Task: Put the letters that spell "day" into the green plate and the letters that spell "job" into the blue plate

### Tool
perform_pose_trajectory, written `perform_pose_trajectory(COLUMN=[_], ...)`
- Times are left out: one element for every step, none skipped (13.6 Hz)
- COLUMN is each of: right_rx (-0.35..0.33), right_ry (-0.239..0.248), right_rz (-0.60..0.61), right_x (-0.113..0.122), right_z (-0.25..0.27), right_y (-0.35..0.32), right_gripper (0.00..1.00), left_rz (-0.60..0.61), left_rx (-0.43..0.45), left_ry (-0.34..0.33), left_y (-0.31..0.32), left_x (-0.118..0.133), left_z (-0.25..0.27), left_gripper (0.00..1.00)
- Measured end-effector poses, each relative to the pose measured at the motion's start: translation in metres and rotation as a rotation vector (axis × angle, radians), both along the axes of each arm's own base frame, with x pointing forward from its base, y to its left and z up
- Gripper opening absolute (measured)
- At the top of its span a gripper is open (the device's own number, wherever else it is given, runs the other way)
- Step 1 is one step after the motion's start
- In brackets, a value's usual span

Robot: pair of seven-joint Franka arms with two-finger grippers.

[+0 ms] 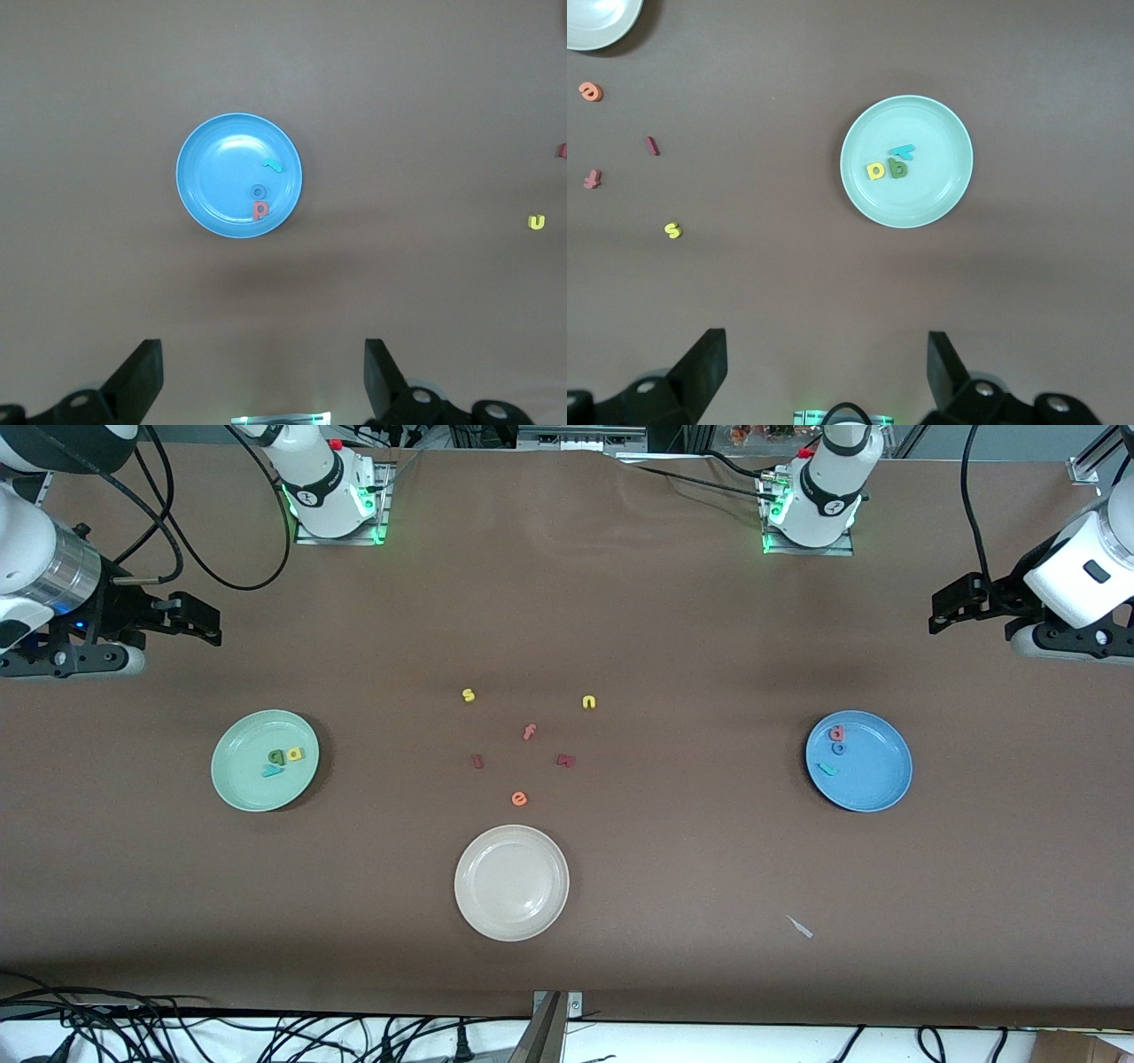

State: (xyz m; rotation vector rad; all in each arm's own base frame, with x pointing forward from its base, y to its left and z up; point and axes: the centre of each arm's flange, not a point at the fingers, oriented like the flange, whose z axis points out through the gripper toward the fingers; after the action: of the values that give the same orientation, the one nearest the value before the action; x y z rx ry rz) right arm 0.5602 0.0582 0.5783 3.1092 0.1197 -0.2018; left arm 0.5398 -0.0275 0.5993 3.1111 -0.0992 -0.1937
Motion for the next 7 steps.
perform_pose_trajectory(right_rx=[0.000, 0.000, 0.000, 0.000, 0.000, 0.000, 0.000], right_ry=[0.000, 0.000, 0.000, 0.000, 0.001, 0.001, 0.001], right_rz=[0.000, 0.000, 0.000, 0.000, 0.000, 0.000, 0.000], right_x=[0.0000, 0.0000, 0.0000, 0.0000, 0.0000, 0.0000, 0.0000], right_z=[0.0000, 0.0000, 0.0000, -0.0001, -0.0001, -0.0001, -0.0002], right_y=[0.0000, 0.0000, 0.0000, -0.0001, -0.0001, -0.0001, -0.0001], right_gripper=[1.00, 1.00, 1.00, 1.00, 1.00, 1.00, 1.00], left_rz=[0.000, 0.000, -0.001, -0.003, -0.007, -0.010, -0.012], left_rx=[0.000, 0.000, 0.000, 0.000, 0.000, 0.000, 0.000], left_ry=[0.000, 0.000, 0.000, 0.000, 0.000, 0.000, 0.000], left_y=[0.0000, 0.0000, -0.0003, -0.0015, -0.0037, -0.0054, -0.0063], left_x=[0.0000, 0.0000, 0.0000, -0.0001, -0.0002, -0.0003, -0.0004], left_z=[0.0000, 0.0000, 0.0000, 0.0000, 0.0000, 0.0000, 0.0000], left_gripper=[1.00, 1.00, 1.00, 1.00, 1.00, 1.00, 1.00])
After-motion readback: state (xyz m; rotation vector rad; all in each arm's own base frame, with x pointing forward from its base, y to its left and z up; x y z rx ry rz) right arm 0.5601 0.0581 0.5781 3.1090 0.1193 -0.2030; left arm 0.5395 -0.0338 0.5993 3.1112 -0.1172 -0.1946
